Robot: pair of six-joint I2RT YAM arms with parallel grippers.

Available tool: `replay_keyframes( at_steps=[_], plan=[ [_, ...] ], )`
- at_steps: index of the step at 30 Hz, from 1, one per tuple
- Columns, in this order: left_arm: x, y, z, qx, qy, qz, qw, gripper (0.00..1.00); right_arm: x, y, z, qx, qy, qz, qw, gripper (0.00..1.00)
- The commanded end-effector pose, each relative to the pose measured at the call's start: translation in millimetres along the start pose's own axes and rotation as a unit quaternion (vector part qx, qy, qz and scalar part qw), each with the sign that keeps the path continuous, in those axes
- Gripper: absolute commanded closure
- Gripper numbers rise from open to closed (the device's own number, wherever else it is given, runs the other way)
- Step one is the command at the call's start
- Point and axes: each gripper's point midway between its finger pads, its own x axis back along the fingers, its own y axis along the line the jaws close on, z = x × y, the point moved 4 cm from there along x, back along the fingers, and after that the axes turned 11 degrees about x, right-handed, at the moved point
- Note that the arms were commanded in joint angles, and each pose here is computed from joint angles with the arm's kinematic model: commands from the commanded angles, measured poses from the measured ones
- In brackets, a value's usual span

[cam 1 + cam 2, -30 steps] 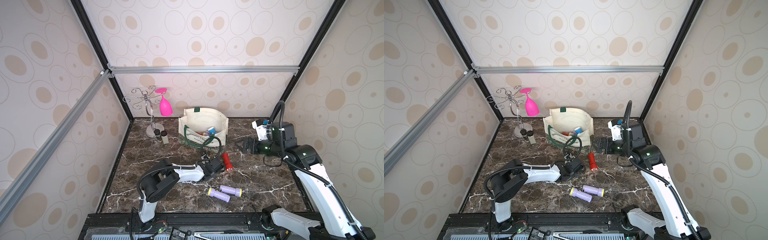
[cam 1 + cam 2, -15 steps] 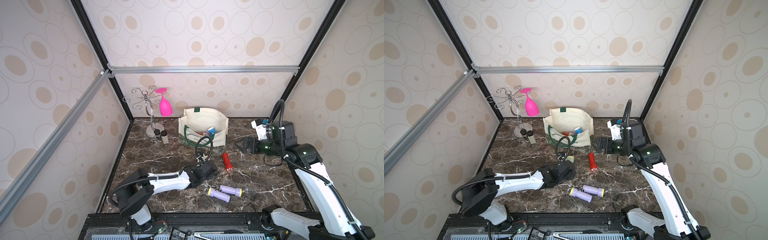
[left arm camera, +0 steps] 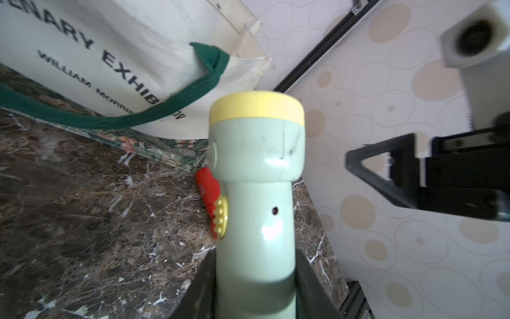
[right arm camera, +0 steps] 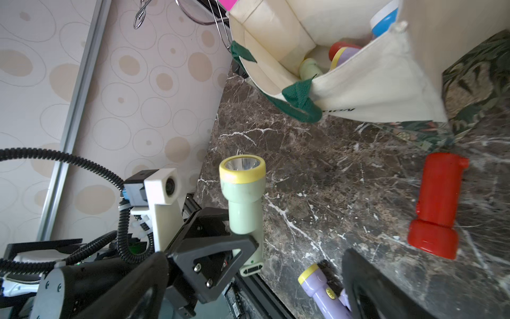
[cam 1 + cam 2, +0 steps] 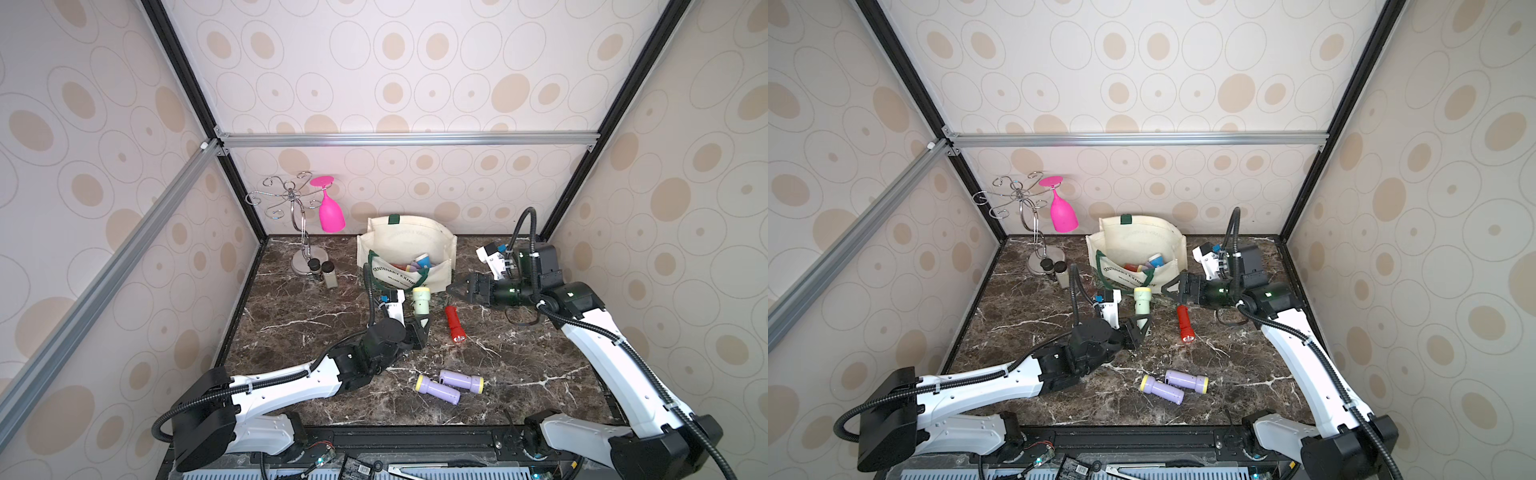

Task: Put the flashlights into the tote bags
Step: Pick up the flashlight from the center of the board.

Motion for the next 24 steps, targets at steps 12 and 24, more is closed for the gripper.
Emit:
replay_keyframes(
  at_steps=[12, 24],
  plan=[
    [12.9, -49.4, -11.9, -0.001, -0.009, 0.135, 0.991, 1.00, -49.4, 41.3, -10.5, 0.003, 0.021, -0.110, 0.994, 0.14],
    [26.4, -40.4, -10.7, 0.004, -0.010, 0.144, 0.990, 1.00, -50.1, 44.5, -5.6, 0.006, 0.020, -0.096, 0.995, 0.50]
  ],
)
